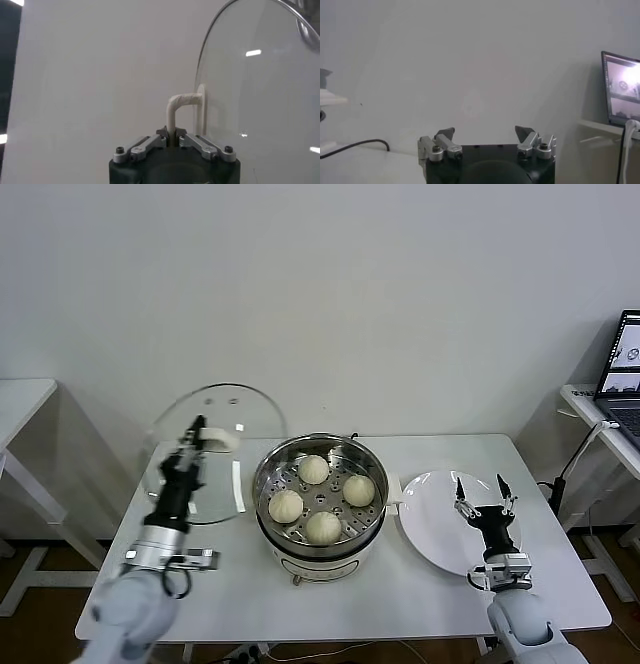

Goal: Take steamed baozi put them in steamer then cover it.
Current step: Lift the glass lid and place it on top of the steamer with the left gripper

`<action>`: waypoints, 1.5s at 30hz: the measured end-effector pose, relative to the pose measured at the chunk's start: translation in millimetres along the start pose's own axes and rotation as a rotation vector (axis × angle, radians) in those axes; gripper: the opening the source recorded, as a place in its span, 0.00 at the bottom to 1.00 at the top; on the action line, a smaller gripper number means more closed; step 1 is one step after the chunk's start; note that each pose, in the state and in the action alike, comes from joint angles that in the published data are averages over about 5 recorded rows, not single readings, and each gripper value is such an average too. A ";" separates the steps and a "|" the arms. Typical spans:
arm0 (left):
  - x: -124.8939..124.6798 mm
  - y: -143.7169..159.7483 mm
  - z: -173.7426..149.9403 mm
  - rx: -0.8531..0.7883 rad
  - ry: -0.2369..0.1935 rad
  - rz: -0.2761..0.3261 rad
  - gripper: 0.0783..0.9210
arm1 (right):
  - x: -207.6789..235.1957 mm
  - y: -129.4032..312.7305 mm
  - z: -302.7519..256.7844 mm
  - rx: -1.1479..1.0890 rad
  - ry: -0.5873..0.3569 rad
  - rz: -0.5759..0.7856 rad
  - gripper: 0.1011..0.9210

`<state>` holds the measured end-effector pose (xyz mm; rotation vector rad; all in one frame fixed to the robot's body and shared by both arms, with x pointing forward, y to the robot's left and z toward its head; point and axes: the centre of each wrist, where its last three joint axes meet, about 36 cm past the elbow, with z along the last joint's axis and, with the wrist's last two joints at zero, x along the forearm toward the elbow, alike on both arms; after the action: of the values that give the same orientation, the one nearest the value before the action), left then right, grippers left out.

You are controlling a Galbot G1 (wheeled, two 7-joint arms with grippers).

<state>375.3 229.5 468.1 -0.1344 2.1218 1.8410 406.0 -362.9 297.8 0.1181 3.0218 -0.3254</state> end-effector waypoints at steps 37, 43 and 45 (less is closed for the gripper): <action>-37.1 -41.9 -184.9 -0.025 0.056 0.310 0.13 | 3.9 0.0 20.1 0.013 0.032 0.012 0.88; -40.8 -51.3 -190.4 -0.047 0.066 0.316 0.13 | 4.0 0.1 20.8 0.014 0.034 0.010 0.88; -41.3 -54.5 -191.4 -0.057 0.069 0.318 0.13 | 3.6 0.6 20.9 0.014 0.033 0.009 0.88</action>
<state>394.5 27.9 450.6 0.1369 2.2443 2.1002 404.4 -366.6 277.0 0.1396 3.0513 -0.3479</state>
